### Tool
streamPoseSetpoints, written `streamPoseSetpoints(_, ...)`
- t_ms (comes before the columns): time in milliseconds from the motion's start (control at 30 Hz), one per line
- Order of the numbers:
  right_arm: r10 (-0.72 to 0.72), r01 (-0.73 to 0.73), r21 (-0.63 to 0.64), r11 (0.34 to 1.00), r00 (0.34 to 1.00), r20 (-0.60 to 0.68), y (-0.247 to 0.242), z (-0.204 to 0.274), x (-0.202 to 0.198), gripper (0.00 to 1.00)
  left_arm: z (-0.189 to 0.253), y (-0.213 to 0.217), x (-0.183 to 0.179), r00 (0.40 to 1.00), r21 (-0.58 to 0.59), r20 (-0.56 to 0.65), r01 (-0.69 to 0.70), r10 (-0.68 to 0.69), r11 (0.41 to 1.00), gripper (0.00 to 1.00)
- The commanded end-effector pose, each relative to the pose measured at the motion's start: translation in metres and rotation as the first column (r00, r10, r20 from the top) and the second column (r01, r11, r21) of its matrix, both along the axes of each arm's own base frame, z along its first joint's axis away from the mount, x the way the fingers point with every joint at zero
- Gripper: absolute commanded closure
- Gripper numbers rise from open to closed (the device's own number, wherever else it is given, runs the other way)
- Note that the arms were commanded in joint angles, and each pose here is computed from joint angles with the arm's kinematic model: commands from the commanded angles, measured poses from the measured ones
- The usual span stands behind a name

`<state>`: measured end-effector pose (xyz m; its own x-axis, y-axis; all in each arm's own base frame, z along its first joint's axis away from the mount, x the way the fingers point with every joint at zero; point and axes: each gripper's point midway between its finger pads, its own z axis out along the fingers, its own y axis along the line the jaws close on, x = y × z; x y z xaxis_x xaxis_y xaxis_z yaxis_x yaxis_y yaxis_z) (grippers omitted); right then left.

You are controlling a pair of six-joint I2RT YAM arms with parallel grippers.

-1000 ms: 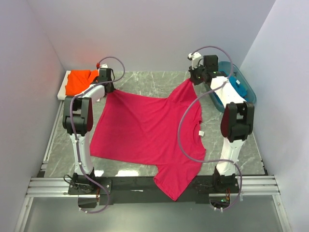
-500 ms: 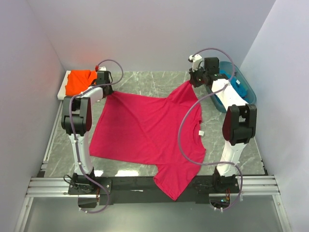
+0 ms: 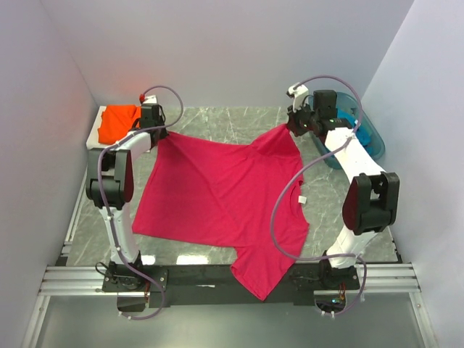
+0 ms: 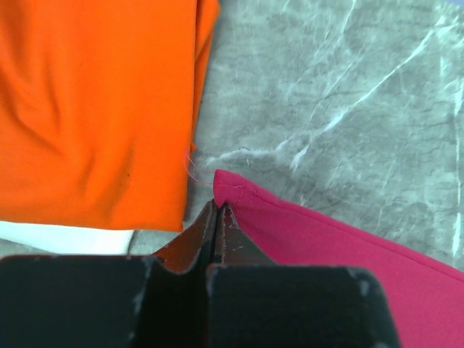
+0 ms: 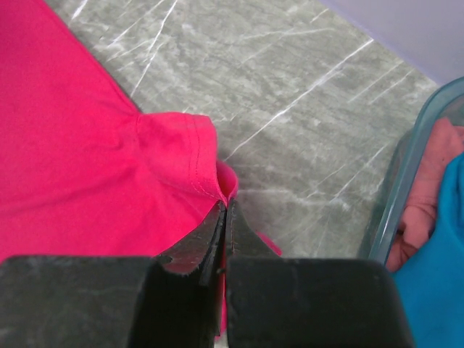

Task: Fold and stack the t-shirts
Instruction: Flatten the tshirt out

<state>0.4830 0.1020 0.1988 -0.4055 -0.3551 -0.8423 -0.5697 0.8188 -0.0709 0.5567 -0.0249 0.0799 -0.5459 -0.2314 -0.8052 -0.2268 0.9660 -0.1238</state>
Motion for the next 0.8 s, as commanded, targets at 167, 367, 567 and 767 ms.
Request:
streamPoseSetpoints(167,0.029,-0.03,0.016,0.999,0.997,0.065,0.002,0.025,-0.016,1.0,0.041,0.004,0.005,0.994,0.006,0.103,0.021,-0.022,1.0,1.0)
streamPoseSetpoints(367,0.031,-0.032,0.01,0.999,0.998,0.056,0.001,0.019,-0.024,1.0,0.045,0.003,0.003,0.993,0.001,0.113,0.028,-0.028,1.0,1.0)
streamPoseSetpoints(567,0.04,-0.041,0.017,0.999,0.998,0.055,0.002,0.02,-0.03,1.0,0.047,0.008,0.002,0.993,0.007,0.117,0.018,-0.019,1.0,1.0)
streamPoseSetpoints(767,0.038,-0.04,0.019,0.999,0.997,0.074,0.002,0.028,-0.032,1.0,0.051,0.013,0.002,0.992,0.003,0.125,0.012,-0.013,1.0,1.0)
